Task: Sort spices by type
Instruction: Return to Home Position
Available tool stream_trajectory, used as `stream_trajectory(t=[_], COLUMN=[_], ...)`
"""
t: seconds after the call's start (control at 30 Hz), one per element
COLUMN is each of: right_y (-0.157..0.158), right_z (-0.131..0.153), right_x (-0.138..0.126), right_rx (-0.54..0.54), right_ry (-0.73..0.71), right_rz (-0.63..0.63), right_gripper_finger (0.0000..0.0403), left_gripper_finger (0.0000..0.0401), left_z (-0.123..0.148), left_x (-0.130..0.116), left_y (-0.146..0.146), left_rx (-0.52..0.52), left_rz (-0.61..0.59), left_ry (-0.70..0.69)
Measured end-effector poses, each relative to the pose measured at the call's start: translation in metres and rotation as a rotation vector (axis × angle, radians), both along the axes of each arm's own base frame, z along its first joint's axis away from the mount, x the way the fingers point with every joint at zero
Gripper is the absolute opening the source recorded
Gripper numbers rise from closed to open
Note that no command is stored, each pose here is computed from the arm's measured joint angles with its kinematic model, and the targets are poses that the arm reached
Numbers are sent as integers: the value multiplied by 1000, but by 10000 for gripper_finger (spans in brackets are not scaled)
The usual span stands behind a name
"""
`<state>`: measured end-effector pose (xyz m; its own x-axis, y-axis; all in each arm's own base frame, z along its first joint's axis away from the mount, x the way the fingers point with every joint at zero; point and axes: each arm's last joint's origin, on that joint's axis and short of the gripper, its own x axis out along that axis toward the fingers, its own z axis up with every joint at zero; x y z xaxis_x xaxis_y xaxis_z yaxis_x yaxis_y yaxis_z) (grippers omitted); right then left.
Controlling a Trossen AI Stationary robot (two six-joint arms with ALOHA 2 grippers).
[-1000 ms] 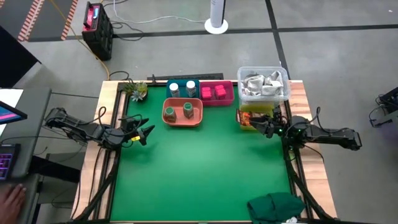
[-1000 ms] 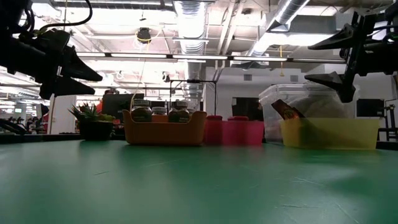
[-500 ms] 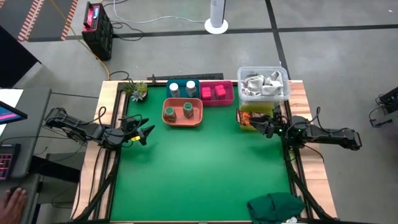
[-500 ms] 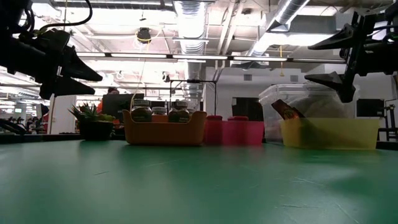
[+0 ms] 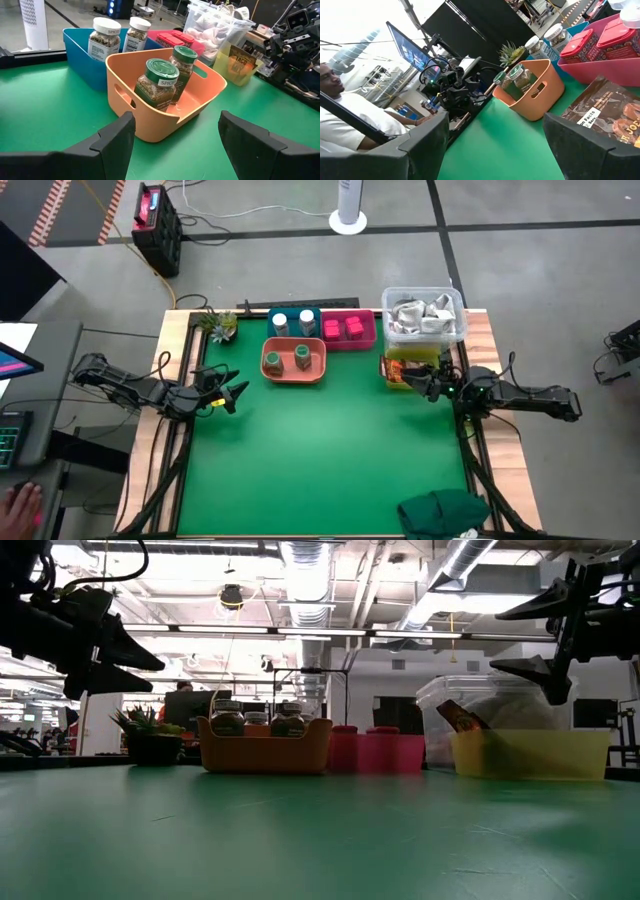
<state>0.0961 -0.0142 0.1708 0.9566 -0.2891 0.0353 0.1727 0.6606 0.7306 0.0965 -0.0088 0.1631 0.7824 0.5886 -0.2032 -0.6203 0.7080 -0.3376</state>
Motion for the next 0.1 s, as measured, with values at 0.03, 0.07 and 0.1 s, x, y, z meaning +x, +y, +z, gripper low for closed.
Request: stream_trajectory(t=[0.03, 0.07, 0.1], right_y=[0, 0, 0], right_z=[0, 0, 0], right_x=[0, 0, 0], right_rx=[0, 0, 0], right_ry=[0, 0, 0], right_rz=[0, 0, 0], right_gripper_finger=[345, 345, 345], left_gripper_finger=[270, 270, 270], left_z=[0, 0, 0], left_x=[0, 0, 0], left_y=[0, 0, 0], left_rx=[0, 0, 0], left_rz=[0, 0, 0], left_ry=[0, 0, 0])
